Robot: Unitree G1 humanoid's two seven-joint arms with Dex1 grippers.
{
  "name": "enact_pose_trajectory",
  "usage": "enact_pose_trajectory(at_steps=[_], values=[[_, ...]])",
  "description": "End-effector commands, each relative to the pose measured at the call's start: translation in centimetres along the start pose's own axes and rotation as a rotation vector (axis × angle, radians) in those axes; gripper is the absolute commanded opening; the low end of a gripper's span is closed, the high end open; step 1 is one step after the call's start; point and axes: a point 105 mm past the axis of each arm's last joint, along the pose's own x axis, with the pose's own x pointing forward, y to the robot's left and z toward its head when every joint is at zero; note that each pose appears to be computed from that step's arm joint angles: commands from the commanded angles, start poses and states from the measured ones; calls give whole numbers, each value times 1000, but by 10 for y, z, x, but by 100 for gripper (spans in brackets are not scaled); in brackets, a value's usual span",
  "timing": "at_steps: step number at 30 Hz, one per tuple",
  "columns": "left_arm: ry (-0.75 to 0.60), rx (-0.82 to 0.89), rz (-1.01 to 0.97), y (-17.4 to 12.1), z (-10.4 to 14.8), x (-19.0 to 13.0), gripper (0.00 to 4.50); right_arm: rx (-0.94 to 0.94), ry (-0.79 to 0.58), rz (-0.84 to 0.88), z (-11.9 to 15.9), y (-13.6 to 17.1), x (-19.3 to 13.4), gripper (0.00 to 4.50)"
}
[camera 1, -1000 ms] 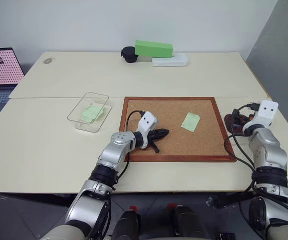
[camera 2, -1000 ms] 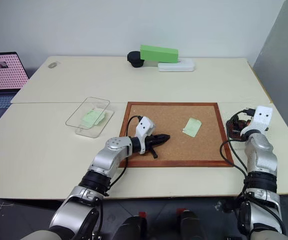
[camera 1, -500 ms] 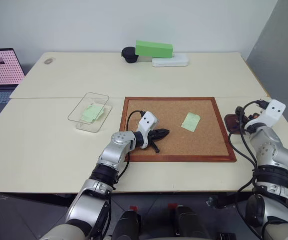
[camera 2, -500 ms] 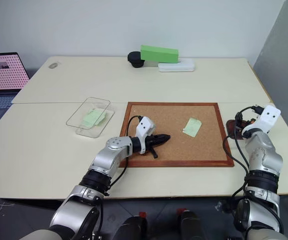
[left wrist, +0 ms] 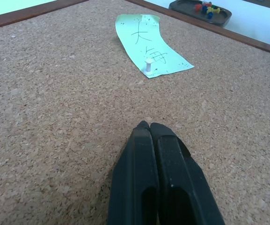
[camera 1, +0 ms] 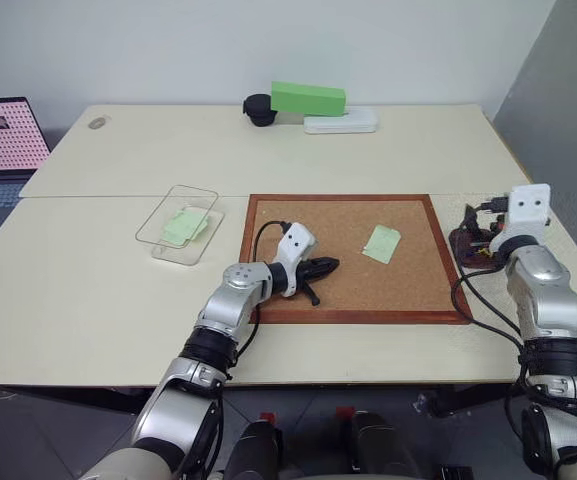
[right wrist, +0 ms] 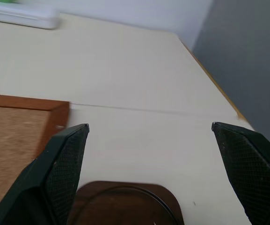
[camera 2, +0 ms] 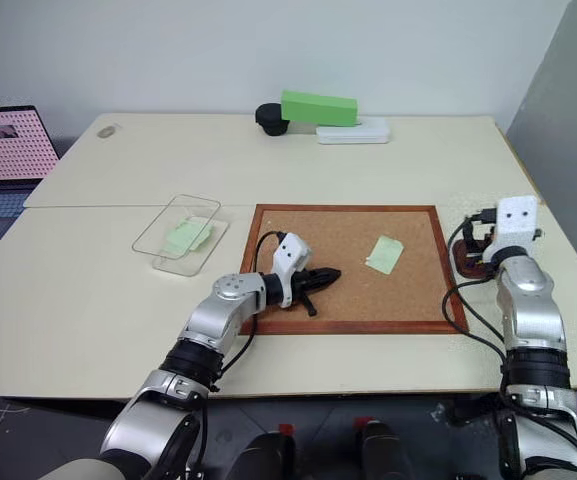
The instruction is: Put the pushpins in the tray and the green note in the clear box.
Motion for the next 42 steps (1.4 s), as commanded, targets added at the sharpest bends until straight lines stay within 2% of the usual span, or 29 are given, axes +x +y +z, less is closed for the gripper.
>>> enact_pose_trajectory(at_steps=[1,7,12,24,34,38,42], values=[[28,-8,-1,-2,-9,1,0,46,-132,247,32,47,-9,445],[30,-5,-4,-2,-8,1,0,69,-99,537,25,105,-31,445],[34,-4,-7,-1,-7,0,0,72,-46,680,16,132,-43,445],[27,-5,-12,-1,-4,2,0,53,20,685,1,156,-20,445],[29,-9,-5,1,-4,-2,0,73,41,623,-9,152,-11,267],[31,-10,-9,1,-4,-2,0,103,25,618,-6,152,-10,168],[30,-11,-12,1,-3,-2,0,104,21,619,-5,153,-10,94]])
